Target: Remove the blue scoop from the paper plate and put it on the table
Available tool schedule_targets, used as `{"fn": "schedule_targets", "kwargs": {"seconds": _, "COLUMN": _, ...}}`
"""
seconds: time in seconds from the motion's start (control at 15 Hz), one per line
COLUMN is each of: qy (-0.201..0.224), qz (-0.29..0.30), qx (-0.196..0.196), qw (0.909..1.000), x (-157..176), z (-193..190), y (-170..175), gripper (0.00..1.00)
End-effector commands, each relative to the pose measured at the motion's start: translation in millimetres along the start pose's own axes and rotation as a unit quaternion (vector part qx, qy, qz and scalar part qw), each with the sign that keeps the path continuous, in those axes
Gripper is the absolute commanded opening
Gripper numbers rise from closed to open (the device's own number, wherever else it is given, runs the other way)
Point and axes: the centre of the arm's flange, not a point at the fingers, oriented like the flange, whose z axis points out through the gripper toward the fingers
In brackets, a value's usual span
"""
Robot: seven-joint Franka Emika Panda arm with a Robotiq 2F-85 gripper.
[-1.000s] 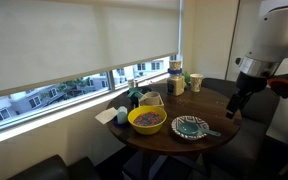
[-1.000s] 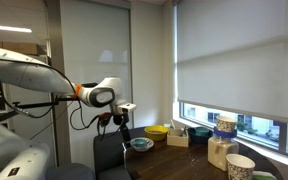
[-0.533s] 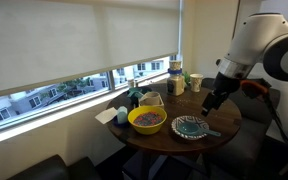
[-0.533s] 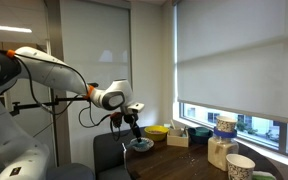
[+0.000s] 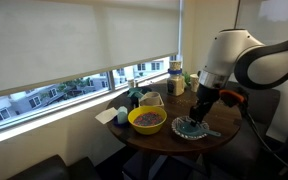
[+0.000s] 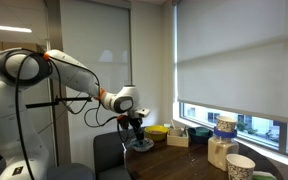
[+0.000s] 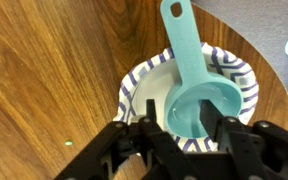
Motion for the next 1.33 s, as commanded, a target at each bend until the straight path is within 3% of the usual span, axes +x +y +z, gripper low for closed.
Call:
{"fn": "schedule_targets", "kwargs": {"seconds": 0.0, "qy": -0.022, "qz": 0.012, "qx": 0.01, "qw": 0.9996, "x": 13.4, "z": 19.4, "y": -11.2, "gripper": 0.19}}
{"fn": "schedule_targets", "kwargs": {"seconds": 0.2, "qy": -0.029, "qz": 0.017, "qx": 0.013, "qw": 0.9993, "x": 16.7, "z": 29.9, "y": -14.9, "gripper": 0.0}}
{"fn": "schedule_targets", "kwargs": {"seconds": 0.47, "qy": 0.0, "qz": 0.046, "qx": 0.02, "qw": 0.9988, "x": 8.3, "z": -27.8, "y": 17.5, "gripper": 0.01}}
{"fn": "schedule_targets", "kwargs": {"seconds": 0.67, "qy": 0.037, "qz": 0.121, "qx": -0.008, "qw": 0.992, "x": 13.0, "z": -52.7, "y": 63.3, "gripper": 0.01}}
{"fn": "schedule_targets", "kwargs": {"seconds": 1.0, "qy": 0.025, "qz": 0.254, "qx": -0.044, "qw": 0.9658, "x": 46.5, "z": -11.2, "y": 122.5, "gripper": 0.01}}
{"fn": "schedule_targets", "kwargs": {"seconds": 1.27, "qy": 0.014, "qz": 0.361, "qx": -0.064, "qw": 0.9304, "x": 78.1, "z": 9.5, "y": 147.2, "gripper": 0.01}}
